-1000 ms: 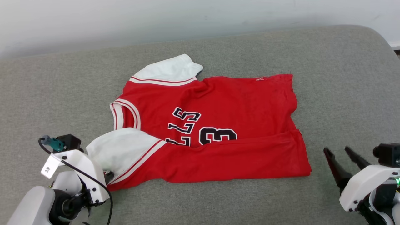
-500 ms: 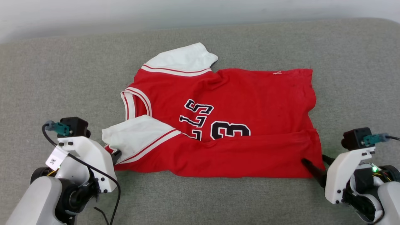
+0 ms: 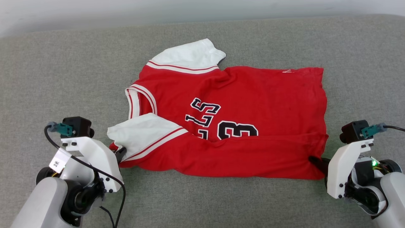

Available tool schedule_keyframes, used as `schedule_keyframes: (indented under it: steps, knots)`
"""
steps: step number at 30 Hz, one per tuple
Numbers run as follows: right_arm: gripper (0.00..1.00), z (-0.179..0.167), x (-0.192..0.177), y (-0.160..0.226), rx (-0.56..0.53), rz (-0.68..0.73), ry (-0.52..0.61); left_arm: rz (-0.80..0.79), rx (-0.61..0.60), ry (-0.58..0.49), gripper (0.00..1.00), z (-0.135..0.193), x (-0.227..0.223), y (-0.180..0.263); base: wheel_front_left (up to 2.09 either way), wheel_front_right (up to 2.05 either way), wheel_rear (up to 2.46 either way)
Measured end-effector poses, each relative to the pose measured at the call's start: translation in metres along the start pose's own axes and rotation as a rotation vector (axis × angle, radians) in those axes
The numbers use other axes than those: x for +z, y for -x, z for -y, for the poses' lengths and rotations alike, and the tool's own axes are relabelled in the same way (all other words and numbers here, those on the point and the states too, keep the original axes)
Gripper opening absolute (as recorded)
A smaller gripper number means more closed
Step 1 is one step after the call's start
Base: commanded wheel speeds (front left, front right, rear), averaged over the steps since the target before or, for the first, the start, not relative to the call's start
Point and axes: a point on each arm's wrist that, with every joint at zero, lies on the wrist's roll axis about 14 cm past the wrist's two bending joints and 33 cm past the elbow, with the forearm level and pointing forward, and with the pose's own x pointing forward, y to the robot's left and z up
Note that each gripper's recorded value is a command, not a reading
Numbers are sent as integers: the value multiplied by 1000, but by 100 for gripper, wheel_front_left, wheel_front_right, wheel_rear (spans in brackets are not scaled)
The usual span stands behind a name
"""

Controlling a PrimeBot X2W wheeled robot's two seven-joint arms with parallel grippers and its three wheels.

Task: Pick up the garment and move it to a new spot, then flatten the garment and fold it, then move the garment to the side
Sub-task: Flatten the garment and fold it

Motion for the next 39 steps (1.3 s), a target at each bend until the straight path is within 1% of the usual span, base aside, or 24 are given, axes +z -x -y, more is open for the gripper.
schedule_keyframes:
  steps: [7, 10, 13, 21, 27, 34, 38, 39]
  knots:
    - [0, -7, 32, 19, 3, 150, 58, 58, -22, 6, 0, 6, 6, 11, 0, 0, 0]
    - [0, -11, 39, 29, 3, 191, 73, 81, -24, 19, 0, 6, 5, 20, 0, 0, 0]
    - [0, -15, 36, 39, 4, 212, 78, 100, -20, 30, 0, 5, 0, 31, 0, 0, 0]
    - [0, -21, 14, 68, 6, 251, 62, 111, 18, 94, 0, -2, -37, 67, 0, 0, 0]
    - [0, -20, -10, 77, 3, 247, 32, 104, 55, 155, 0, -13, -64, 88, 0, 0, 0]
    - [0, -16, -53, 75, -16, 180, -42, 47, 64, 225, 0, -15, -96, 90, 0, 0, 0]
    - [0, -19, -60, 70, -14, 196, -82, 43, 50, 241, 0, -11, -103, 82, 0, 0, 0]
    - [25, -19, -59, 69, -16, 207, -84, 46, 50, 238, 0, -11, -102, 80, 0, 0, 0]
